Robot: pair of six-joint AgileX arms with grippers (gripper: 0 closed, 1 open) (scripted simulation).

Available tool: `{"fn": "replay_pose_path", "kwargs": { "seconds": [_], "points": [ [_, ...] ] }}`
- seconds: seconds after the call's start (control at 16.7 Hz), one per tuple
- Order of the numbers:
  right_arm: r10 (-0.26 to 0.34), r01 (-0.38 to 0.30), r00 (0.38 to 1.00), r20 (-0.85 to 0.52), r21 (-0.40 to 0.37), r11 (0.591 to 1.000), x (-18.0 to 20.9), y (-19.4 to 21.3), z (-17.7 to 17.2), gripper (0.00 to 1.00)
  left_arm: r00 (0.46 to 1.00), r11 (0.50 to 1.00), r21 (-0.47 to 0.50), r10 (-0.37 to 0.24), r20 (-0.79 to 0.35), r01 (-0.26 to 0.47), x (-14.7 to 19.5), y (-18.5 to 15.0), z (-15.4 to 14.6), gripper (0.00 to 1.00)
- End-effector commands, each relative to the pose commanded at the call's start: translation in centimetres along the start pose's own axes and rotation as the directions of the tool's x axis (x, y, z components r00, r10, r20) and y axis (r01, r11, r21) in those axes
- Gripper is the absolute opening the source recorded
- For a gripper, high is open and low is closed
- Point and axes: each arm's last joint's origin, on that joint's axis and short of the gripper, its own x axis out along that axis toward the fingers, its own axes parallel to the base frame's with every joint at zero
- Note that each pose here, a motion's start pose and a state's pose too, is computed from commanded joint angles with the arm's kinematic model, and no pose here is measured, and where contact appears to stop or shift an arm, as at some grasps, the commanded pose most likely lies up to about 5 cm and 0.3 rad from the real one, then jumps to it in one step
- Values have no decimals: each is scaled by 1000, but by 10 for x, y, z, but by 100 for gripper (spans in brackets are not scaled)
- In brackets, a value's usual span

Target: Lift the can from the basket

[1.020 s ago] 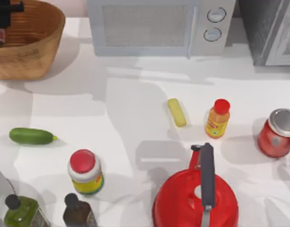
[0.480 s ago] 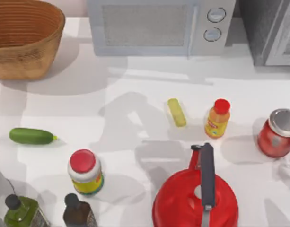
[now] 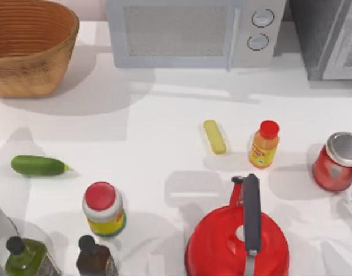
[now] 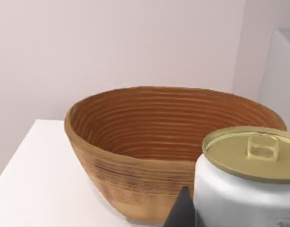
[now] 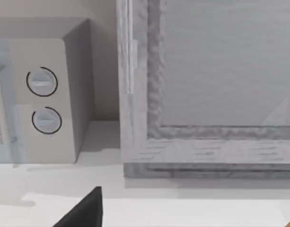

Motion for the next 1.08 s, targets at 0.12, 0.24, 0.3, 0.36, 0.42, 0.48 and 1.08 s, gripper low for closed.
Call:
{"fn": "replay_pose_path", "kwargs": {
  "seconds": [0.12,0.24,0.3,0.36,0.42,0.48,1.08],
  "points": [
    [0,0,1000,0,0,1000,0,0,0,100,998,1000,6,-17,54,17,-12,-3,-39,0],
    [0,0,1000,0,0,1000,0,0,0,100,995,999,11,-32,93,32,-16,-4,-72,0],
    [0,0,1000,0,0,1000,0,0,0,100,993,999,14,-39,107,37,-17,-5,-85,0],
    [0,0,1000,0,0,1000,0,0,0,100,992,999,16,-43,120,42,-16,-5,-95,0],
    [0,0,1000,0,0,1000,0,0,0,100,991,999,17,-46,129,45,-16,-6,-103,0],
    [0,0,1000,0,0,1000,0,0,0,100,990,999,18,-48,135,46,-15,-6,-109,0],
    [0,0,1000,0,0,1000,0,0,0,100,984,995,30,-96,153,92,-16,-7,-97,0]
  ]
}}
